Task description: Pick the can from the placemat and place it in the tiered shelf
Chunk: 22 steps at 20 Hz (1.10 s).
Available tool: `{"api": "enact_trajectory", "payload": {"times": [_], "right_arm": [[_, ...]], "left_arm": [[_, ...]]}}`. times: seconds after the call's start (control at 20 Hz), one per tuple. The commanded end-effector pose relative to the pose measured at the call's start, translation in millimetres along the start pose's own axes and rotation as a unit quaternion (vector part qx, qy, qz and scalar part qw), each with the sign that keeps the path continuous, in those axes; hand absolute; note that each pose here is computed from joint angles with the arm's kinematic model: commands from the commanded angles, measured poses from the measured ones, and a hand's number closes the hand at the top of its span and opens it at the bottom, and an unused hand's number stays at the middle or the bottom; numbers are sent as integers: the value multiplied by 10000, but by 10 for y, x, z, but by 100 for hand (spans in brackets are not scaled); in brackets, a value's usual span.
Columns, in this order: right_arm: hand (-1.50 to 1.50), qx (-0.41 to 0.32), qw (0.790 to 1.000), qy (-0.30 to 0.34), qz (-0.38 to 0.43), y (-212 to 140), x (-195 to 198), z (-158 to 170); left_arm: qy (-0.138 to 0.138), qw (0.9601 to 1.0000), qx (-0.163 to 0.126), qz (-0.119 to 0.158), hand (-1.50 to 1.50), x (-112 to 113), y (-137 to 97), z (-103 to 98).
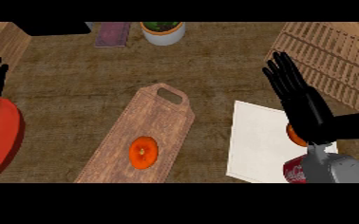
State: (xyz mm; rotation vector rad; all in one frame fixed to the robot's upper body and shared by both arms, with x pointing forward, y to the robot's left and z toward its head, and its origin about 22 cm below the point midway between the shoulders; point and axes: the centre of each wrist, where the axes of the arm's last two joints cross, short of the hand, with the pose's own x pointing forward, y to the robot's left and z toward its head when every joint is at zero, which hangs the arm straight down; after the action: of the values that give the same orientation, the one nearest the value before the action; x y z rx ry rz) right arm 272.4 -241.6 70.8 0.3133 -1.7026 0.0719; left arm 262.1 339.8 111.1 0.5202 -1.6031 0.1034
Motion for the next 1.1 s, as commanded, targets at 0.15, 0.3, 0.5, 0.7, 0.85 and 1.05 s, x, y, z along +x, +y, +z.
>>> {"api": "enact_trajectory", "payload": {"times": [0.15, 0.3, 0.5, 0.7, 0.85, 1.05], "right_arm": [[150, -1735, 9740, -140, 1448, -922, 445, 357], [150, -3142, 8880, 1099, 3173, -1511, 481, 810], [-150, -3905, 9180, 424, 546, -1489, 301, 1129], [-150, -3167, 9443, 15, 892, -1228, 486, 1425], [-150, -2578, 9554, 487, 1353, -1243, 957, 1531], [-150, -1898, 9450, 1829, 1938, -977, 1165, 1441]], "left_arm": [[120, 9974, -666, 241, 0, -41, -215, 33], [325, 9942, -891, 505, 0, -62, -309, 89], [516, 9843, -1481, 810, 0, -204, -557, 84], [467, 9808, -1721, 783, 0, -368, -643, -17], [511, 9810, -1677, 830, 0, -310, -712, 69], [469, 9808, -1711, 814, 0, -215, -734, 19]]}}
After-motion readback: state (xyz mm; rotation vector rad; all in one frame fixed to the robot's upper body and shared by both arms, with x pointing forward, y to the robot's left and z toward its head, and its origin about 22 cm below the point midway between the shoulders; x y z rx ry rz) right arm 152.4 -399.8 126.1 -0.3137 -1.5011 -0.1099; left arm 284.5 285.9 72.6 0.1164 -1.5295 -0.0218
